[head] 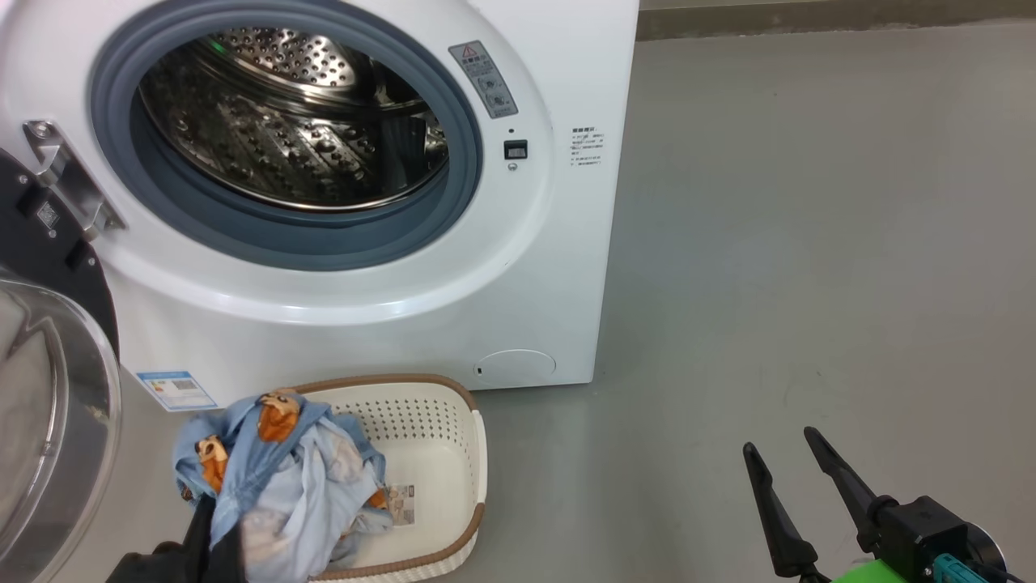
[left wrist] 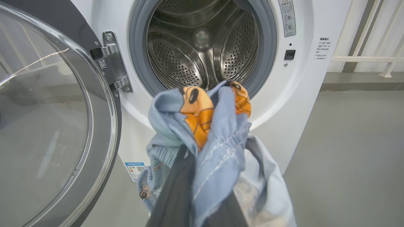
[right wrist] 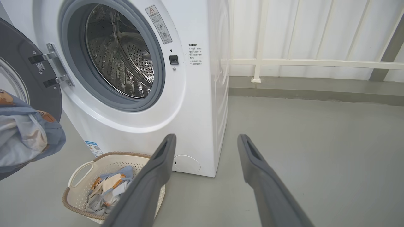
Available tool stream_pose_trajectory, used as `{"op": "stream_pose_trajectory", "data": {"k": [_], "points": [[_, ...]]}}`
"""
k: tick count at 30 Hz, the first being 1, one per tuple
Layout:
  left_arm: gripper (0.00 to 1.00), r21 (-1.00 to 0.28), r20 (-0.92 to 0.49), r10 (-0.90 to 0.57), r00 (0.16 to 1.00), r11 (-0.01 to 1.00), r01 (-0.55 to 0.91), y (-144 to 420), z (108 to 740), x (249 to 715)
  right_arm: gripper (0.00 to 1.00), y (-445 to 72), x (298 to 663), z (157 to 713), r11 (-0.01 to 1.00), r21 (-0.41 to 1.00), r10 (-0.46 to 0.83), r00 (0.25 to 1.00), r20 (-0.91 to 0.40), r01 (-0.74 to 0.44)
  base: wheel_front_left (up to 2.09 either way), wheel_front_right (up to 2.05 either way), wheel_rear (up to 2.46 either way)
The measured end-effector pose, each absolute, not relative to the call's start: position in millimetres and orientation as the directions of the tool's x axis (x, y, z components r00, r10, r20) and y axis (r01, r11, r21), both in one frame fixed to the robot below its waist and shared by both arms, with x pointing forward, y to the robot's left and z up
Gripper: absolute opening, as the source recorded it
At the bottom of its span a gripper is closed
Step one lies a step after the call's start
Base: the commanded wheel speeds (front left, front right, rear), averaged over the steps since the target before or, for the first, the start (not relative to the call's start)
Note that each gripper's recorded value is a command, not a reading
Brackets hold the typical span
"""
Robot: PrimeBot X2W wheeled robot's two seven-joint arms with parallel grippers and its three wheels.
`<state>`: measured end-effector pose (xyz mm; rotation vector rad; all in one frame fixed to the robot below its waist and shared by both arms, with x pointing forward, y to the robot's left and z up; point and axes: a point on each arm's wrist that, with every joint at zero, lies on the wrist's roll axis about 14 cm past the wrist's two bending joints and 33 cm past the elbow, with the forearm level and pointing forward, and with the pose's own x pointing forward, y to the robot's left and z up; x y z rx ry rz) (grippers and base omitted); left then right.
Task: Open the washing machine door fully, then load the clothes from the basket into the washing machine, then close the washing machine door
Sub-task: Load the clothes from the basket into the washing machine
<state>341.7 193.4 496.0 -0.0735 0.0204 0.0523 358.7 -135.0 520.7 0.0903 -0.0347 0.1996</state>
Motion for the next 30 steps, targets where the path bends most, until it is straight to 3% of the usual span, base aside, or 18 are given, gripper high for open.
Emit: {"op": "stream_pose_trajectory", "data": {"k": [6,15,30], "points": [[0.0,-0.076,-0.051,0.045,0.998,0.996,-0.048,190,487,350,1.0,-133,361,518,0.975,0.089,0.202,0.979,0.034,-0.205,0.0,0.0,0.0],[0.0,-0.095,-0.046,-0.015,0.999,0.995,0.01,172,484,398,1.0,-134,368,507,0.976,0.096,0.197,0.98,0.001,-0.196,0.0,0.0,0.0],[0.0,-0.203,-0.064,-0.124,0.99,0.973,0.109,148,473,548,1.0,-140,418,487,0.979,0.11,0.173,0.985,0.011,-0.173,0.0,0.0,0.0]]}}
